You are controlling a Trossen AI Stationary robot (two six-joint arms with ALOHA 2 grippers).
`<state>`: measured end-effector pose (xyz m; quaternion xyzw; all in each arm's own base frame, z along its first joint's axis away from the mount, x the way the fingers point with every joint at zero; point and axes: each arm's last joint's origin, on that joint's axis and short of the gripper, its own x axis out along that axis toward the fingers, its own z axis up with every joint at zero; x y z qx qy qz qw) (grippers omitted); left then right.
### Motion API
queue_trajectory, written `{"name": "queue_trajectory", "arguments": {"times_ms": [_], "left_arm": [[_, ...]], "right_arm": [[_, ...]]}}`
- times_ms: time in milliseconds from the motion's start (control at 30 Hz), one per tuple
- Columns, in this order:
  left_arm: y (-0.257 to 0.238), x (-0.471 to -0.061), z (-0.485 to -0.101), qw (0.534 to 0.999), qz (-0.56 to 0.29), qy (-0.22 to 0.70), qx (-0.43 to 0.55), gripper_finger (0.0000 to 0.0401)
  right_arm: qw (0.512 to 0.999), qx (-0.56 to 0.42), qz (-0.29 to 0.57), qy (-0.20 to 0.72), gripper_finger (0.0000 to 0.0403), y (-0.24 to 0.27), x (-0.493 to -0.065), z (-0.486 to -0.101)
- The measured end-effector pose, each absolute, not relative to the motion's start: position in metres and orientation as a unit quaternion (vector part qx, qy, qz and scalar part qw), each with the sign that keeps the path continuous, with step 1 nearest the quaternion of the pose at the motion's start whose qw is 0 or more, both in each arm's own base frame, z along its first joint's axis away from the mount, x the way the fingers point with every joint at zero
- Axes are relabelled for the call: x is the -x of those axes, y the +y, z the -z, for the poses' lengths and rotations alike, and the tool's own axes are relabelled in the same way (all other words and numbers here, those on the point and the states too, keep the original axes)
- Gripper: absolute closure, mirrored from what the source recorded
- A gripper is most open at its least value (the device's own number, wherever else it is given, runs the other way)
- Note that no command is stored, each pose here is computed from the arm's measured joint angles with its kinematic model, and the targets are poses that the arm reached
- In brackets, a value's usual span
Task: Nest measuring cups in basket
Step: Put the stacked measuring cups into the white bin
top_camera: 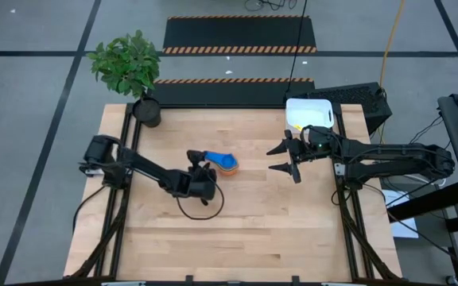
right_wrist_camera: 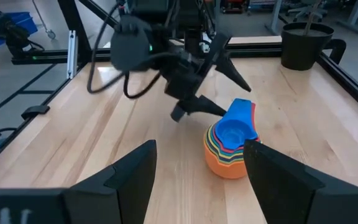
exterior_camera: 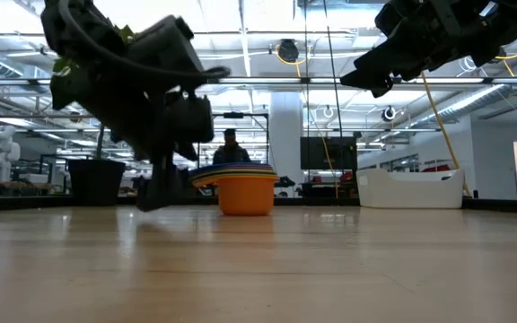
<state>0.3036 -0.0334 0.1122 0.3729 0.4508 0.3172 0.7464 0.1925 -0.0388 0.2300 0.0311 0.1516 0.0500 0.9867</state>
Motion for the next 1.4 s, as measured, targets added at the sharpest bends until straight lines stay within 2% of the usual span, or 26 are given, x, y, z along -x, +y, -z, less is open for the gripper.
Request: {"name": "queue_trajectory", "arguments": {"times_ms": [267,633,867,1133,1333,1400], "left_arm": [[-0.024,-0.306,-0.100,0.722,-0.377,0.442,-0.375,0.0032],[0.001,-0.308,-0.099,0.728,-0.398,0.454,-0.326,0.0033],[0.008,-0.312,-0.099,0.752,-0.386,0.450,-0.289,0.0095],[0.007,-0.315,-0.100,0.765,-0.383,0.435,-0.279,0.0215],[0.006,-0.316,-0.100,0.770,-0.376,0.435,-0.275,0.0320],[0.005,-0.316,-0.100,0.771,-0.375,0.435,-0.276,0.0323]], "right_arm": [[0.987,-0.028,-0.051,0.152,0.0167,-0.039,-0.193,-0.230],[0.987,-0.028,-0.051,0.152,0.0167,-0.039,-0.193,-0.230],[0.987,-0.028,-0.051,0.152,0.0167,-0.039,-0.193,-0.230],[0.987,-0.028,-0.050,0.152,0.0167,-0.039,-0.193,-0.230],[0.987,-0.028,-0.050,0.152,0.0167,-0.039,-0.193,-0.230],[0.987,-0.028,-0.050,0.152,0.0167,-0.039,-0.193,-0.230]]}}
